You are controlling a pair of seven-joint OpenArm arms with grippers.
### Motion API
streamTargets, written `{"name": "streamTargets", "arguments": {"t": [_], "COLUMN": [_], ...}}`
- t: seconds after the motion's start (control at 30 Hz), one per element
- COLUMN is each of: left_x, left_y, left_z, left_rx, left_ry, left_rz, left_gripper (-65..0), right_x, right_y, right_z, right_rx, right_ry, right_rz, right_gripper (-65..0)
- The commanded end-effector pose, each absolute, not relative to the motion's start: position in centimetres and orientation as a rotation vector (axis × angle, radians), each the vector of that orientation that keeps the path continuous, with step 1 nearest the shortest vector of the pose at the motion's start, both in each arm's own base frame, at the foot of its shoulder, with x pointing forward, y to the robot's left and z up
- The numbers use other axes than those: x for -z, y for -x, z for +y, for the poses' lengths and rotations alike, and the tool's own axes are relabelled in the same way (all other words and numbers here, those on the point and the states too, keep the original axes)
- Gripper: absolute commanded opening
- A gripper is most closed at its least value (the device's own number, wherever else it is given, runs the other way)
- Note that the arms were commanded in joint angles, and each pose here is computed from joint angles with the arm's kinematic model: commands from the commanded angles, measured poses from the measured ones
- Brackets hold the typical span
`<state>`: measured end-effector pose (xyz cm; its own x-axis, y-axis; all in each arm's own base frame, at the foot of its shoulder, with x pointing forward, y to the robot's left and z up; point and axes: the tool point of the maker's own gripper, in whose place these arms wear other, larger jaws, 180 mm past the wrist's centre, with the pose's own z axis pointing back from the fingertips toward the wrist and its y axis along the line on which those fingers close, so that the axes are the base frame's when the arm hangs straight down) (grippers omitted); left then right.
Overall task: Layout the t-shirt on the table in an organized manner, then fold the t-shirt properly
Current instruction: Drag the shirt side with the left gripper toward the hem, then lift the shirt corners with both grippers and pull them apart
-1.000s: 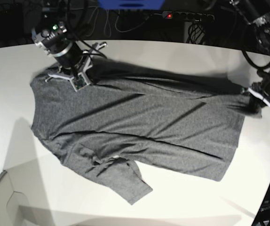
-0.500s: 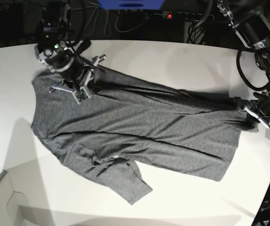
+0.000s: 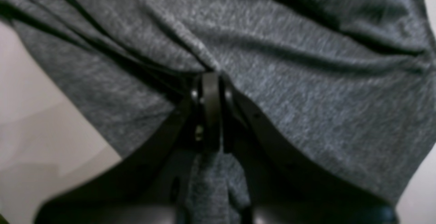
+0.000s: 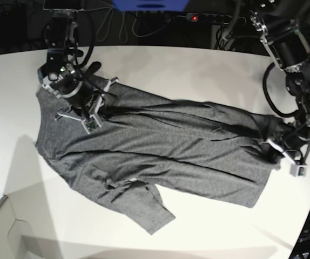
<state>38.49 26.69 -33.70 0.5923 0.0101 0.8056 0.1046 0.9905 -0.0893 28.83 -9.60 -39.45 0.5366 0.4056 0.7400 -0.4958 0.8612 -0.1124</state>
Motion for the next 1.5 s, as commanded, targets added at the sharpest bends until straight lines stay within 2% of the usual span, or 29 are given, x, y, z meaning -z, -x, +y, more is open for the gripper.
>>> {"name": "streamTargets", "arguments": {"t": [0.0,0.3,0.6,0.83,1.03,1.13,1.23,1.3,1.47], "left_x": [31.4,32.7,34.6,35.9,37.3,37.2,36.7,35.8,34.0], "left_y": [-39.8,-39.1,-38.4,-38.6,-38.1,-38.1,-38.1,-38.4,-37.7], "left_z": [26.9,27.9,28.2,28.2,29.8,29.8,29.7,29.6,30.8], "left_rx": [0.075,0.115,0.098,0.065,0.047,0.048,0.055,0.067,0.048], "left_ry": [0.126,0.02,0.034,0.069,0.061,0.058,0.057,0.048,0.01], "left_rz": [-1.018,-0.969,-0.924,-0.956,-0.908,-0.911,-0.927,-0.951,-0.996], "left_gripper": [-64.9,-64.9,-64.9,-64.7,-64.4,-59.0,-49.8,-43.9,-30.0], "right_x": [38.4,38.5,38.2,37.8,37.7,37.8,38.2,37.5,35.7], "right_y": [-29.8,-30.0,-30.9,-31.4,-31.5,-31.2,-30.7,-30.8,-29.9], "right_z": [-9.5,-9.9,-9.9,-9.9,-10.4,-10.6,-11.3,-11.6,-13.3], "right_rx": [-0.537,-0.541,-0.54,-0.543,-0.548,-0.565,-0.571,-0.565,-0.535], "right_ry": [-0.122,-0.114,-0.111,-0.106,-0.094,-0.086,-0.073,-0.059,-0.004], "right_rz": [-0.897,-0.895,-0.906,-0.915,-0.913,-0.904,-0.89,-0.907,-0.945], "right_gripper": [-65.0,-65.0,-65.0,-65.0,-64.2,-55.0,-45.5,-41.5,-39.5]}}
